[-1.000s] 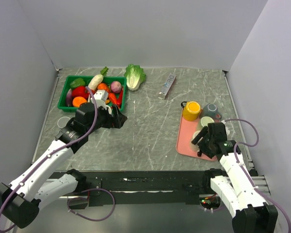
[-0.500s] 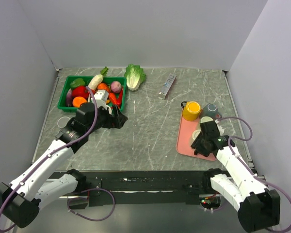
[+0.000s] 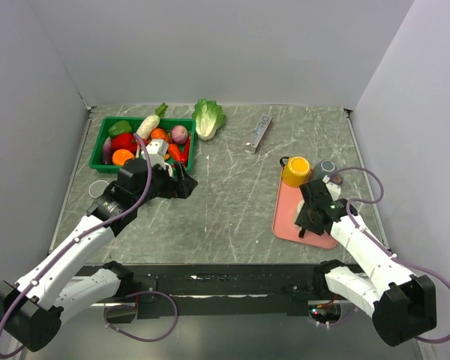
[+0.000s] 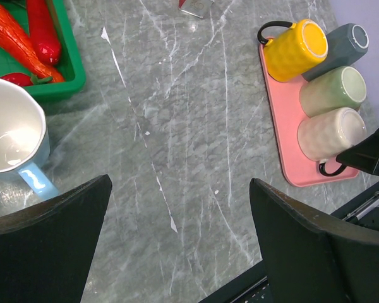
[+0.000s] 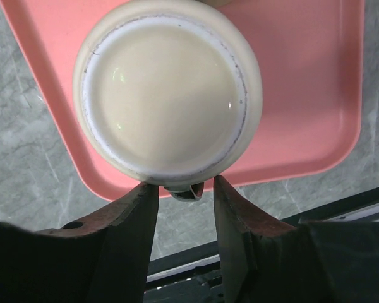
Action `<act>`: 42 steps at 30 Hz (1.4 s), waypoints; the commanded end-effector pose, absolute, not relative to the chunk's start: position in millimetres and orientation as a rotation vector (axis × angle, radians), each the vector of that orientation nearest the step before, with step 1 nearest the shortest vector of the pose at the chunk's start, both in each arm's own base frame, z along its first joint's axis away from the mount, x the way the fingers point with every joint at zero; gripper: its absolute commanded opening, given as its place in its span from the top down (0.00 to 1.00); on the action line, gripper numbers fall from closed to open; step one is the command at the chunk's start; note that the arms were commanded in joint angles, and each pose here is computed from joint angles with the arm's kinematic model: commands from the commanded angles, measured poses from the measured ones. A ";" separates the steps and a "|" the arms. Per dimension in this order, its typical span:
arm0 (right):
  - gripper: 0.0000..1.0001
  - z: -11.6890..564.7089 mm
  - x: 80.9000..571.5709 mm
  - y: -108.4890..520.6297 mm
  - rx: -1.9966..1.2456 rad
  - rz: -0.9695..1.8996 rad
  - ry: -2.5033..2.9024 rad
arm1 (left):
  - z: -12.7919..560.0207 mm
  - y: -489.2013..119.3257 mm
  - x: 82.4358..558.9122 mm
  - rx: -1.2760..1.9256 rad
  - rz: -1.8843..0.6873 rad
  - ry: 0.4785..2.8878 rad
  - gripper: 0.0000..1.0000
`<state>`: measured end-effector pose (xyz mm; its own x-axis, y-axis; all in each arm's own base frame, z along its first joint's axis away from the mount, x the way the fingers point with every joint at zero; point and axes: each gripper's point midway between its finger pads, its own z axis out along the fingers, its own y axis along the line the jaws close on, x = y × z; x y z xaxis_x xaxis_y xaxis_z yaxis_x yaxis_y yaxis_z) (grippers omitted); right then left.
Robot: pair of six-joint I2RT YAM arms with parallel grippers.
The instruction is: Turn the mug right side up
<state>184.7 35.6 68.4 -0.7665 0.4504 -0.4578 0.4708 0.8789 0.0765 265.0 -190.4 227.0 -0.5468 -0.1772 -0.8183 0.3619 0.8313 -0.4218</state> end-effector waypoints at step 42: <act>1.00 189.6 234.3 111.6 0.502 0.406 2.300 | 256.0 -210.9 256.2 0.173 -0.857 1.982 0.04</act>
